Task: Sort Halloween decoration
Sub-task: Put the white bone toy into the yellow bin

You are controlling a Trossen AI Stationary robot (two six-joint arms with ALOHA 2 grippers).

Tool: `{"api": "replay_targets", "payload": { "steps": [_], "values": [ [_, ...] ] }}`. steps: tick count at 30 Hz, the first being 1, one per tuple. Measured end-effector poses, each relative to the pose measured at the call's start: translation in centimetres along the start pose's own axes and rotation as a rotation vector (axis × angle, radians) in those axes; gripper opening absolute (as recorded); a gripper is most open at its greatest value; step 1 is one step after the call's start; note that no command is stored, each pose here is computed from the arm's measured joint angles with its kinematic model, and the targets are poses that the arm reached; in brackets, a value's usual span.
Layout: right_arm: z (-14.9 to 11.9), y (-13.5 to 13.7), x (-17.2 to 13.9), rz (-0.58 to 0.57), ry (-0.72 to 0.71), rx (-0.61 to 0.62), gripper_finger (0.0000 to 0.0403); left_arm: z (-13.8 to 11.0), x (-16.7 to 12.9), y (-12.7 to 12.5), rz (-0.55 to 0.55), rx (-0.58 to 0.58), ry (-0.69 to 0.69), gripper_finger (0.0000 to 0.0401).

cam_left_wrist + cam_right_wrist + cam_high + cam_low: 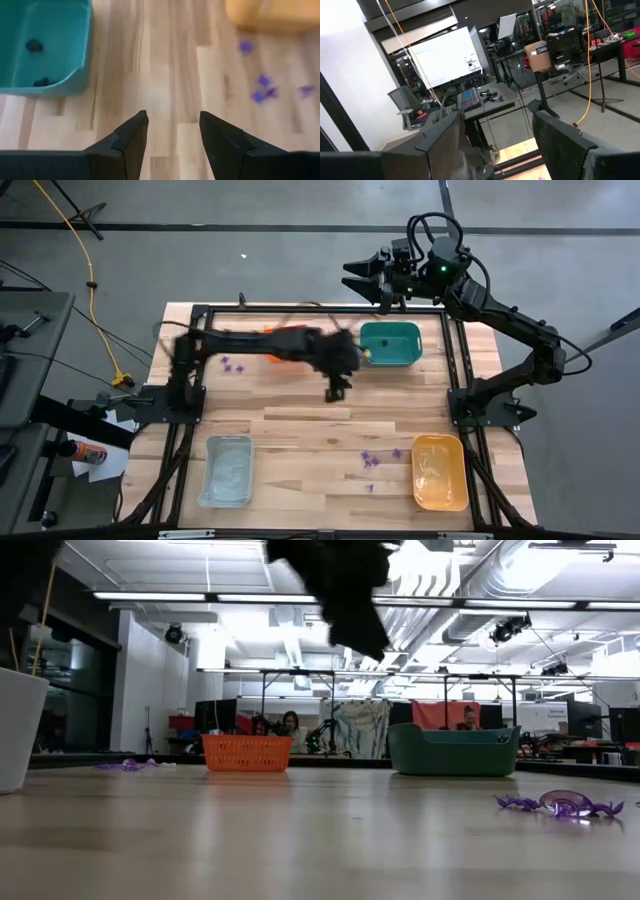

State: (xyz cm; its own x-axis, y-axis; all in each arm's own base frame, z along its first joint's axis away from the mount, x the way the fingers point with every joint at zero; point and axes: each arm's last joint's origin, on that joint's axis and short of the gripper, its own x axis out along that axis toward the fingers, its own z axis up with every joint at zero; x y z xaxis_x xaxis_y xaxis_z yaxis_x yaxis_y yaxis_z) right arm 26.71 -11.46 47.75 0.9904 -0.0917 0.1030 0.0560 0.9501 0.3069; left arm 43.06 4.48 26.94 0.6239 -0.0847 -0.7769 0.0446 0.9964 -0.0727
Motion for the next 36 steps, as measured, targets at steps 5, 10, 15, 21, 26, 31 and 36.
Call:
{"api": "replay_targets", "payload": {
  "steps": [5,10,15,21,26,31,36],
  "values": [
    [-0.1,0.0,0.0,-0.002,0.007,-0.015,0.0245,-6.0,-5.9,0.2,-0.029,-0.114,-0.24,0.0159],
    [-0.6,0.1,0.1,-0.007,0.049,0.001,0.0245,-11.4,-11.5,-1.4,0.002,-0.118,-0.534,0.0158],
    [-2.3,0.3,0.5,-0.021,0.186,0.047,0.0245,-14.0,-16.3,-2.4,0.024,-0.099,-0.837,0.0158],
    [-7.2,0.2,1.3,-0.169,0.536,0.111,0.0245,-15.1,-19.8,-3.0,0.044,-0.077,-0.989,0.0158],
    [-11.9,-0.7,2.4,-0.308,0.842,0.066,0.0245,-15.3,-20.8,-3.2,0.035,-0.105,-1.025,0.0158],
    [-14.3,-0.5,3.1,-0.26,0.994,-0.059,0.0245,-15.3,-20.4,-3.0,0.01,-0.264,-1.019,0.0158],
    [-14.1,0.0,2.4,-0.212,1.043,-0.164,0.0245,-15.1,-19.7,-2.8,0.024,-0.303,-0.999,0.0158]
  ]
}}
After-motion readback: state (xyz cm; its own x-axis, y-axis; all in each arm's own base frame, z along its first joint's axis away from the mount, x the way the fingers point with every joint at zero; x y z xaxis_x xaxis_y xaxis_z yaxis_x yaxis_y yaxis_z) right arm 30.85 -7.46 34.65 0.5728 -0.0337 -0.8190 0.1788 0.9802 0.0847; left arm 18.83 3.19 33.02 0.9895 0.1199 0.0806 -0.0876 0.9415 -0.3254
